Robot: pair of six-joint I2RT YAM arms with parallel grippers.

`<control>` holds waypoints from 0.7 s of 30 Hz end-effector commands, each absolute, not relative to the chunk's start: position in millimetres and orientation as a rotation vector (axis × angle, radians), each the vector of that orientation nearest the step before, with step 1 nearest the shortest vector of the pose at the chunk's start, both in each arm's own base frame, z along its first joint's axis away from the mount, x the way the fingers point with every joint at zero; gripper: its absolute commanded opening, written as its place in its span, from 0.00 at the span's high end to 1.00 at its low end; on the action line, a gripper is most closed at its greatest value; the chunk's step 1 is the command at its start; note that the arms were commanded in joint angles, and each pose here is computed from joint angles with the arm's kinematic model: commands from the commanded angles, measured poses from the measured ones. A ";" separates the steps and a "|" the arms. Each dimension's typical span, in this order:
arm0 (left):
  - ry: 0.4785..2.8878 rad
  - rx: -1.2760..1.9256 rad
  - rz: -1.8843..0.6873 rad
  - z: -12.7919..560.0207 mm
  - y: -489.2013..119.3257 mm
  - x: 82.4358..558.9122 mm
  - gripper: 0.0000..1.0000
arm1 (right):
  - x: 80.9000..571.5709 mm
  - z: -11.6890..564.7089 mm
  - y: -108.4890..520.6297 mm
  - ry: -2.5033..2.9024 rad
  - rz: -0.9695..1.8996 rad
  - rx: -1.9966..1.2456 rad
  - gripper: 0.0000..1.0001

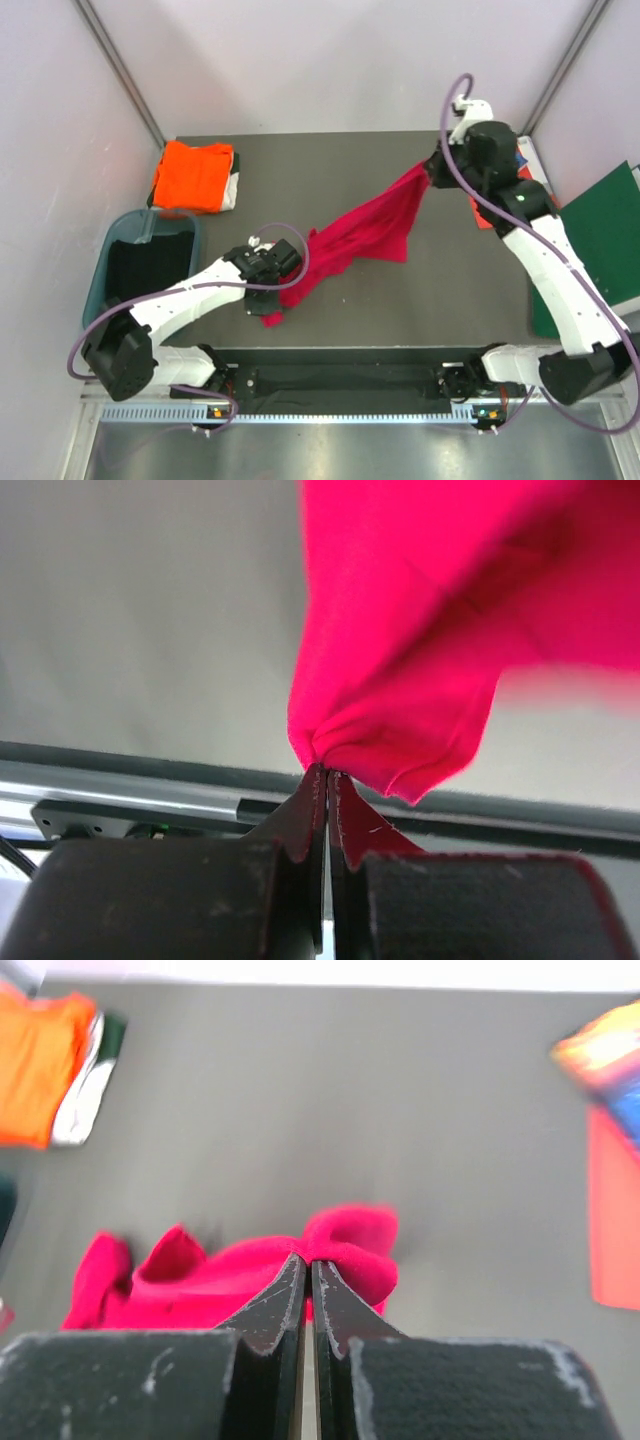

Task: Fold and stack the t-shirts
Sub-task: Flatten out the tshirt

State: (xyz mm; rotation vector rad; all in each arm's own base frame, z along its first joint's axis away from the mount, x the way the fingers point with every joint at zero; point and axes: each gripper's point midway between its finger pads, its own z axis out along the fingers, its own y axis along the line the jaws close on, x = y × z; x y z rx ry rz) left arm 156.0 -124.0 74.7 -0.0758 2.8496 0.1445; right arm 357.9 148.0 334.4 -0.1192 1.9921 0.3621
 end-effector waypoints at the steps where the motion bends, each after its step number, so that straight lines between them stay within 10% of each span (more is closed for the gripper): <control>1: 2.913 -0.043 0.058 66.8 -126.0 133.8 1.00 | 346.2 343.2 97.6 1.995 0.182 -0.008 1.00; 4: 2.932 -0.010 0.025 67.4 -127.2 127.5 0.87 | 334.3 327.0 71.3 2.045 0.081 0.033 1.00; 7: 2.854 -0.008 0.011 87.1 -127.9 140.2 0.01 | 319.1 311.6 51.7 2.076 0.021 0.075 1.00; 14: 2.420 -0.047 -0.157 177.3 -146.4 211.7 0.01 | 304.3 291.7 44.9 2.105 0.015 0.101 1.00; 21: 2.557 0.149 0.041 140.8 -180.6 251.3 0.01 | 306.4 282.6 55.4 2.113 0.087 0.112 1.00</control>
